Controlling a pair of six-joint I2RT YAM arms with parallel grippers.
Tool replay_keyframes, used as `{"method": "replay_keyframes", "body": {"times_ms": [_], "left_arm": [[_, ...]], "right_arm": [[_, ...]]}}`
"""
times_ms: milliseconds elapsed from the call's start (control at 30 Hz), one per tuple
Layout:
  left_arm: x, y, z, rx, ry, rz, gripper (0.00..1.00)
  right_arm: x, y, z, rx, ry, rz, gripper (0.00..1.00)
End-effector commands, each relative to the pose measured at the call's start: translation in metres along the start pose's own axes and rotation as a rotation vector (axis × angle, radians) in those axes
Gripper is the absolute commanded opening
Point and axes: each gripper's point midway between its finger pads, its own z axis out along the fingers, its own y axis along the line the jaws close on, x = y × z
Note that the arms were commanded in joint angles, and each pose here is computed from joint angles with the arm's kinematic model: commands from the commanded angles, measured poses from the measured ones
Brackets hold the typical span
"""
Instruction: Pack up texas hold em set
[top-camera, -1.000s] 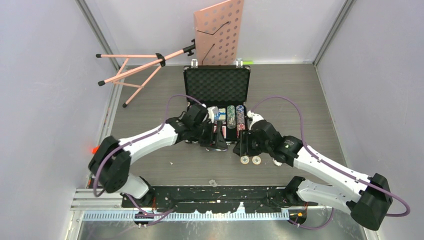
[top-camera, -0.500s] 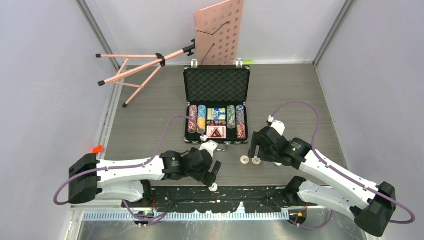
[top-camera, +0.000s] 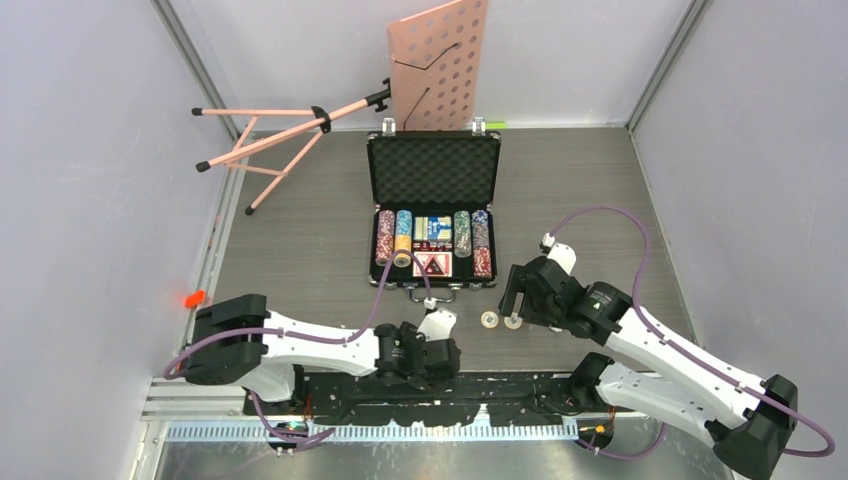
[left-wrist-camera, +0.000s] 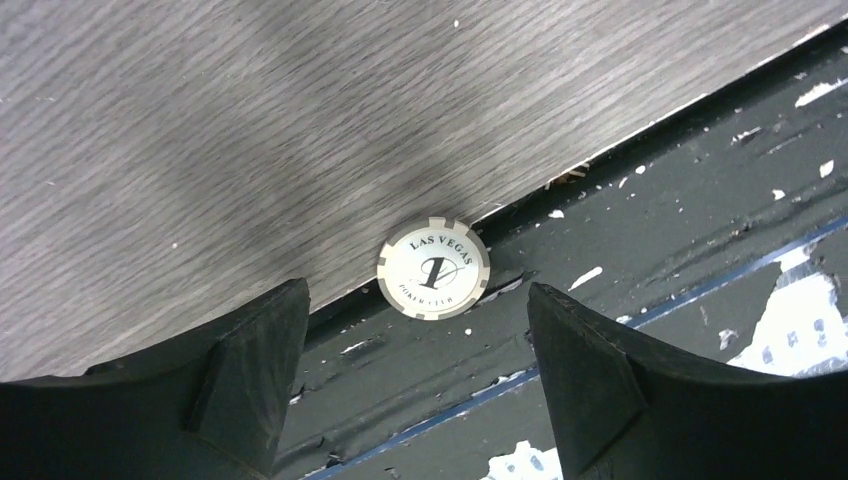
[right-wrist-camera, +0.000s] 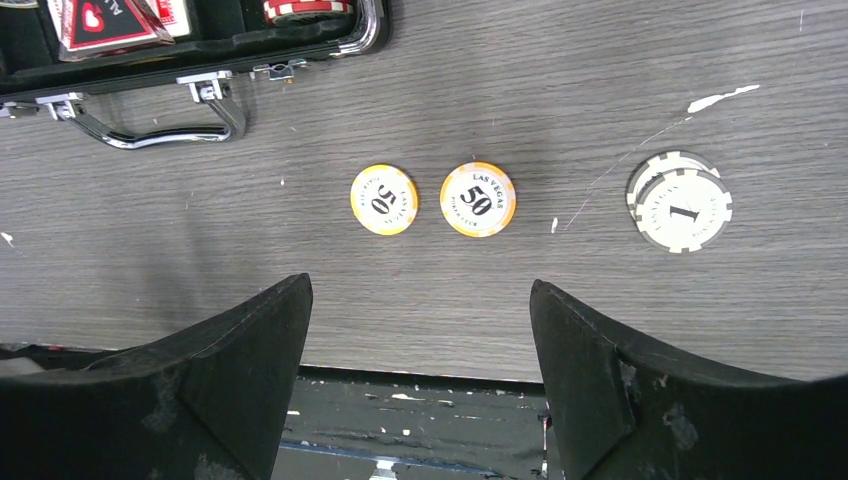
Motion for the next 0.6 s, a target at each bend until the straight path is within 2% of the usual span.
{"method": "replay_keyframes", "body": {"times_ms": [0, 233, 400, 567], "left_arm": [[-0.008, -0.012, 0.001, -0.005, -0.017, -0.108, 0.81], [0.0, -0.015, 0.014, -0.033, 0.021, -0.139, 0.71], [0.006, -0.019, 0.018, -0.045, 0.057, -0.149, 0.54], [0.014, -0.009, 0.015, -0.102, 0.077, -0.16, 0.52]], "right_arm": [[-0.01, 0.002, -0.006, -0.019, -0.051, 0.028, 0.86], [-0.008, 0.003, -0.008, -0.042, -0.048, 0.022, 0.86], [-0.008, 0.005, -0.009, -0.053, -0.05, 0.015, 0.86], [-0.007, 0.007, -0.009, -0.07, -0.043, 0.011, 0.86]]}}
